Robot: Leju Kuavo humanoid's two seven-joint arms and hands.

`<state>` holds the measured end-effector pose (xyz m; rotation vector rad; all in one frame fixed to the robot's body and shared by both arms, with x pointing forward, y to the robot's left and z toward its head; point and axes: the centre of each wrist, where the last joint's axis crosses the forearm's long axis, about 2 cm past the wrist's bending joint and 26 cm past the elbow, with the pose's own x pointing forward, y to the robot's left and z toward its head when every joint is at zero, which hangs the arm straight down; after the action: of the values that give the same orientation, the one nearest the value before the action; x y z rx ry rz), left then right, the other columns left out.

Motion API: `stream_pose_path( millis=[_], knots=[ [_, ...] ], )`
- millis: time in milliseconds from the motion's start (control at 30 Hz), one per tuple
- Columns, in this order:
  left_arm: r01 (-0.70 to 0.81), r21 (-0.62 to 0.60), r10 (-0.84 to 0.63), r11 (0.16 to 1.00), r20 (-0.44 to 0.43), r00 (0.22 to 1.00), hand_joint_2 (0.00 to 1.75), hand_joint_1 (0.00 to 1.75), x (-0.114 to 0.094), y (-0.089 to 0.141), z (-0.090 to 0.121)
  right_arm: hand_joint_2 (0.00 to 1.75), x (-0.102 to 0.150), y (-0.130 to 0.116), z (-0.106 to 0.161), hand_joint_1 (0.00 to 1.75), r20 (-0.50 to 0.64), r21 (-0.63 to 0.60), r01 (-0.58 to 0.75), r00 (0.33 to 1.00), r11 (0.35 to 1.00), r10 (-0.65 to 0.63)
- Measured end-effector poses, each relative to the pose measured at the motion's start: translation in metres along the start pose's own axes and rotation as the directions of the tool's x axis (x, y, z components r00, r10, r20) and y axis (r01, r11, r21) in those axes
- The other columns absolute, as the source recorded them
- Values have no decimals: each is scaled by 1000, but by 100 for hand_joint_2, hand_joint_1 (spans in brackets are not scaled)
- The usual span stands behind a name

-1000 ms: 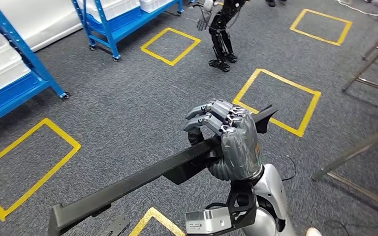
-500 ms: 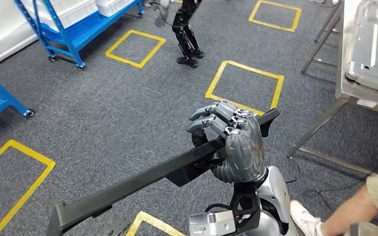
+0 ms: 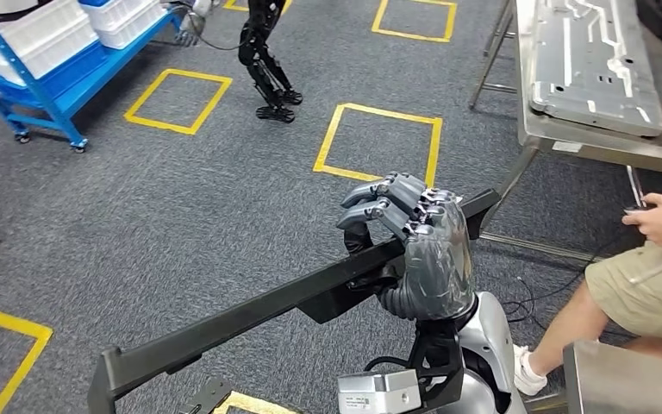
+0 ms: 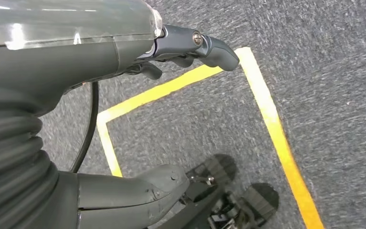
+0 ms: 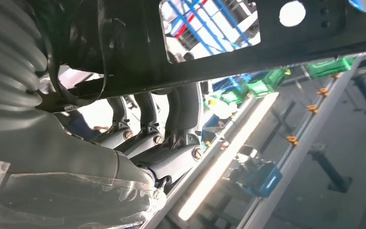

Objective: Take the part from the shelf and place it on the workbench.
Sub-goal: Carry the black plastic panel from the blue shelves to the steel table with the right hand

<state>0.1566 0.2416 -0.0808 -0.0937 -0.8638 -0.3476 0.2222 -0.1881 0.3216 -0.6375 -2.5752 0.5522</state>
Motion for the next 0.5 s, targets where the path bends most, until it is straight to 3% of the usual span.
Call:
stream_pose_path(
  millis=[500],
  knots=[
    [3,11,-3,1000,4,1000,175,0,0,-1,0,175,-2,-3,5,175,0,-19,-28,1000,999,28]
  ],
)
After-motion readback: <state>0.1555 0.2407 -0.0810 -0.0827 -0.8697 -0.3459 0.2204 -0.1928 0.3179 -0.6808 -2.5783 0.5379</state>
